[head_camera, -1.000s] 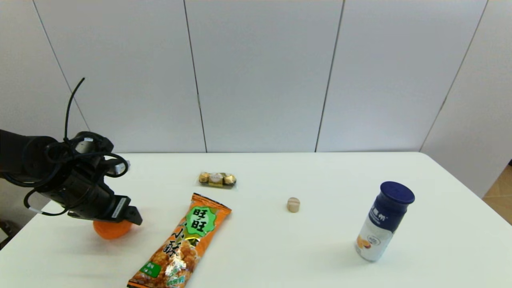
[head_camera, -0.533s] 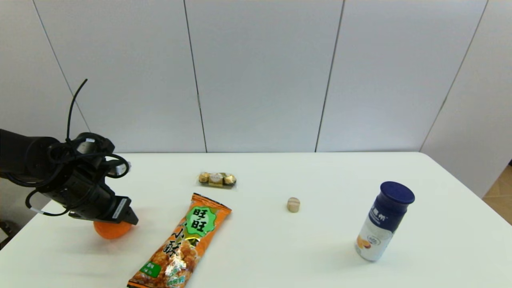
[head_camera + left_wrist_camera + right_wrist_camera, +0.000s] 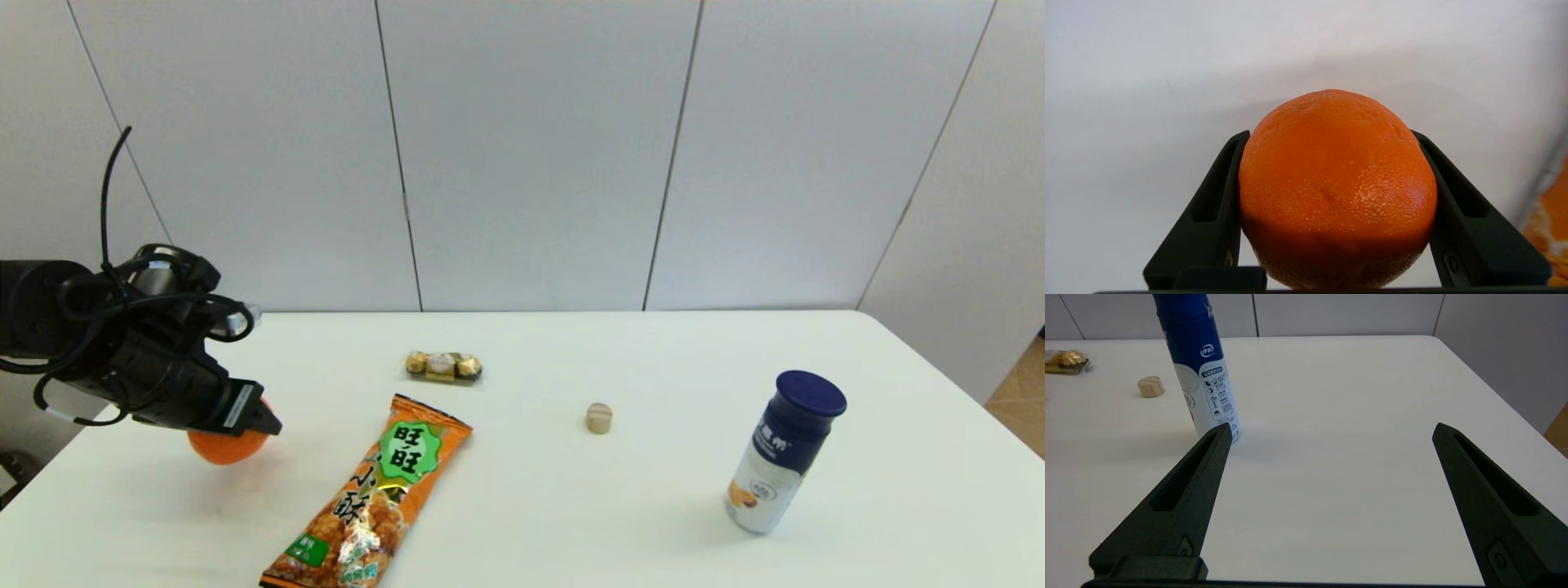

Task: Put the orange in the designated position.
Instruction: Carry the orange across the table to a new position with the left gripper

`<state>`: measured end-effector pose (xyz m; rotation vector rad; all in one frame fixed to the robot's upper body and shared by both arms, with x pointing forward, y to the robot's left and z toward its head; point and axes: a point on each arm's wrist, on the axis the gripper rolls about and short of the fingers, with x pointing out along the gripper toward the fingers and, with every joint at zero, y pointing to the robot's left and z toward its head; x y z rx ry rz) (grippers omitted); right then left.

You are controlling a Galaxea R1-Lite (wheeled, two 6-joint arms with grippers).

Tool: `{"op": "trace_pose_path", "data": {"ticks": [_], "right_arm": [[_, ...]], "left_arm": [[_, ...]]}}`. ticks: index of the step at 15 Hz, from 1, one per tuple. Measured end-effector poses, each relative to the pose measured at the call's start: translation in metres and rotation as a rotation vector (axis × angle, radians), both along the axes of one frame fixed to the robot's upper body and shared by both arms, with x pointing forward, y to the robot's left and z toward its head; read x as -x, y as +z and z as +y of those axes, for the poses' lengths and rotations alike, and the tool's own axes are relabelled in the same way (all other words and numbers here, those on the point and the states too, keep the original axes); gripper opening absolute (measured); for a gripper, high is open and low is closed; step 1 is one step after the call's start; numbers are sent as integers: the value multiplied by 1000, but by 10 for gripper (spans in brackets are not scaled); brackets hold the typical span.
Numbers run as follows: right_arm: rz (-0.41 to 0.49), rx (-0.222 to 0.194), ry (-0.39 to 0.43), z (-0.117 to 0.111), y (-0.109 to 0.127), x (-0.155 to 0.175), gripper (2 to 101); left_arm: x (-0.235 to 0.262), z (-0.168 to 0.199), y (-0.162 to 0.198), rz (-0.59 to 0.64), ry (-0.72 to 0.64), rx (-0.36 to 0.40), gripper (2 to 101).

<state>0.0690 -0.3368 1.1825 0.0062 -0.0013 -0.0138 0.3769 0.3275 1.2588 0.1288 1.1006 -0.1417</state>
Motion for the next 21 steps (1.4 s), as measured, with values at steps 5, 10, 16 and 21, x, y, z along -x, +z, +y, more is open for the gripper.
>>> {"op": "trace_pose_path", "data": {"ticks": [5, 10, 16, 21], "right_arm": [[0, 0, 0, 0, 0, 0, 973], [0, 0, 0, 0, 0, 0, 973], [0, 0, 0, 0, 0, 0, 973], [0, 0, 1, 0, 0, 0, 973]], "left_arm": [[9, -41, 36, -121, -149, 12, 693], [10, -90, 64, -143, -360, -1, 692], [11, -132, 56, -122, -584, 25, 692], [15, -168, 35, -55, -716, 50, 692]]}}
